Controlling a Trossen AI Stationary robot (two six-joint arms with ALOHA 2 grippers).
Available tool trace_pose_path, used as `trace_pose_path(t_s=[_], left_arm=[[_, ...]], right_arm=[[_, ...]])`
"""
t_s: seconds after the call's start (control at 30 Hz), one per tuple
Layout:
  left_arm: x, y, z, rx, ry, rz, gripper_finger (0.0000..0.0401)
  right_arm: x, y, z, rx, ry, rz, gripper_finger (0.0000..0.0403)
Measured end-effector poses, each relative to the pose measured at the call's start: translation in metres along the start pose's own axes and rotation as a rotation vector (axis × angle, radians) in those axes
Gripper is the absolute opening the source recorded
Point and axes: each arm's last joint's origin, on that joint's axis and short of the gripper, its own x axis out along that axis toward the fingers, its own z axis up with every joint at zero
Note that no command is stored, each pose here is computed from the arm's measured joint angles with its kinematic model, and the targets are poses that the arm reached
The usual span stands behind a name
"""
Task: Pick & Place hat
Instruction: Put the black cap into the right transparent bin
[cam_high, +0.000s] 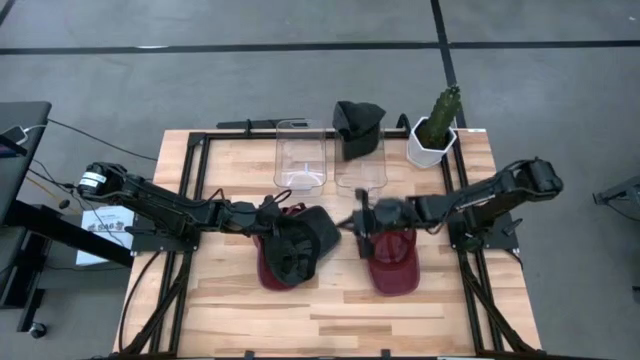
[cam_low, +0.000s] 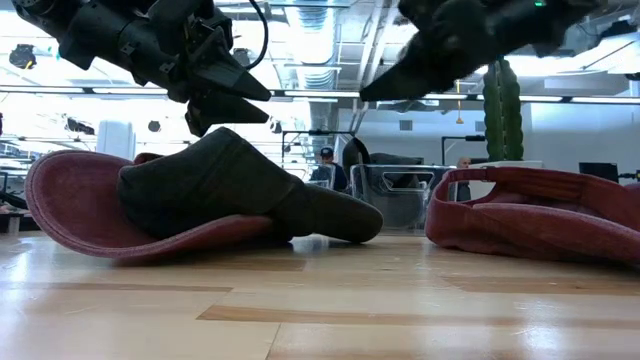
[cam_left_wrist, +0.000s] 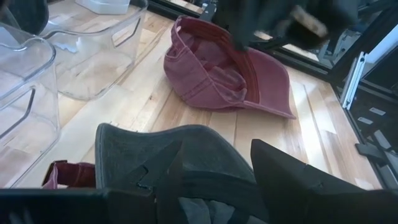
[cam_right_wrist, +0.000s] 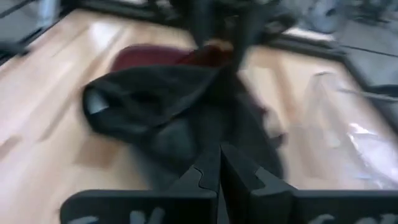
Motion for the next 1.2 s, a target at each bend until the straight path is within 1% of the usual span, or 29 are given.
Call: trace_pose_path(t_s=[0.1,0.17,0.23,0.37,0.5,0.6,0.7,0.83,0.93,1.0,1.07,1.17,1.2], left_arm=[[0.000,0.000,0.001,-0.002,-0.009,-0.004,0.0186],[0.000,0.000,0.001,-0.003,-0.010,-0.004,0.0186],[0.000,-0.001,0.002,-0.004,-0.016,-0.007,0.0186],[0.000,-0.002,0.004,-0.011,-0.045,-0.018,0.0186],[0.000,-0.003,0.008,-0.021,-0.086,-0.034,0.0186],[-0.001,-0.004,0.011,-0.026,-0.107,-0.042,0.0186],[-0.001,-0.005,0.012,-0.027,-0.122,-0.048,0.0186],[-0.001,-0.003,0.016,0.009,-0.159,-0.054,0.0186],[0.000,0.000,0.019,0.005,-0.170,-0.058,0.0186],[0.000,0.003,0.020,0.002,-0.170,-0.064,0.0186],[0.001,0.006,0.022,-0.001,-0.171,-0.067,0.0186],[0.002,0.011,0.024,-0.006,-0.174,-0.059,0.0186],[0.002,0.013,0.024,-0.007,-0.176,-0.055,0.0186]], right_arm=[[0.006,0.018,-0.009,-0.031,0.039,0.055,0.0003],[0.012,0.027,-0.013,-0.045,0.050,0.078,0.0014],[0.016,0.034,-0.017,-0.065,0.061,0.094,0.0033],[0.025,0.042,-0.027,-0.090,0.102,0.102,0.0086],[0.036,0.045,-0.036,-0.094,0.121,0.086,0.0141],[0.044,0.045,-0.045,-0.102,0.148,0.081,0.0174],[0.053,0.042,-0.057,-0.099,0.189,0.071,0.0195],[0.064,0.033,-0.069,-0.080,0.211,0.041,0.0206],[0.071,0.026,-0.075,-0.040,0.208,-0.001,0.0202],[0.074,0.020,-0.078,0.015,0.210,-0.028,0.0183],[0.075,0.015,-0.079,0.077,0.210,-0.022,0.0144],[0.075,0.010,-0.074,0.131,0.186,0.019,0.0043],[0.074,0.009,-0.071,0.145,0.171,0.026,0.0025]])
